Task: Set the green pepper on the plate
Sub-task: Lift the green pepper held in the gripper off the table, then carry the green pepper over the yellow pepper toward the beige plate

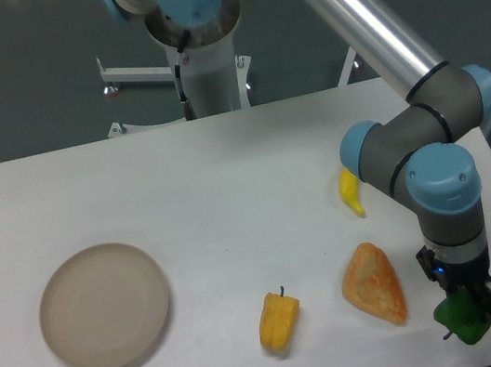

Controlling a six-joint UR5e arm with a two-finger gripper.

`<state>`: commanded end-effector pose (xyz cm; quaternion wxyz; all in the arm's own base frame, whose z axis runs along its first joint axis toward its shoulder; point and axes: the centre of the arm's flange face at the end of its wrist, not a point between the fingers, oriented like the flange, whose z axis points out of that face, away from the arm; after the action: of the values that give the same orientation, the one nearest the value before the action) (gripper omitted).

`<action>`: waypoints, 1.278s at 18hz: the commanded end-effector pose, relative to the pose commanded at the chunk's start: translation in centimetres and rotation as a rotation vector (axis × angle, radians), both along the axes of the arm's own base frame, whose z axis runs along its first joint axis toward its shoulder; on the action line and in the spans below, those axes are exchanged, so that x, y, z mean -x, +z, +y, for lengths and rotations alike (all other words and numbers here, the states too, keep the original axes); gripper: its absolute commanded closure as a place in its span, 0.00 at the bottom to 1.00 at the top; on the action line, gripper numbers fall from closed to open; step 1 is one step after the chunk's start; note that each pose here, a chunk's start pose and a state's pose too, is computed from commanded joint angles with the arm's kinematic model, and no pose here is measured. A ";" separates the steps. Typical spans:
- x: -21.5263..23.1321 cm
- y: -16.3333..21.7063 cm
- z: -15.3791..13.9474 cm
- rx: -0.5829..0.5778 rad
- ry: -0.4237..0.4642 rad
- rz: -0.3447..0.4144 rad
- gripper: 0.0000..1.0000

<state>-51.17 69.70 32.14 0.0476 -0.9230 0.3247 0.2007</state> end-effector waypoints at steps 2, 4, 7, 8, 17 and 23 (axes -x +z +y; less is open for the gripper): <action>-0.2 -0.3 0.0 0.006 -0.003 -0.005 0.70; -0.4 0.1 0.0 0.003 -0.003 -0.003 0.70; -1.6 1.0 0.3 0.007 -0.007 -0.003 0.70; -2.0 1.1 0.3 0.008 -0.003 -0.011 0.70; -10.8 6.9 -1.7 -0.025 0.169 -0.191 0.70; -23.4 8.4 -2.8 -0.064 0.315 -0.323 0.70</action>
<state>-27.73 66.85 40.57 0.0965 -0.9805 0.1583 0.0657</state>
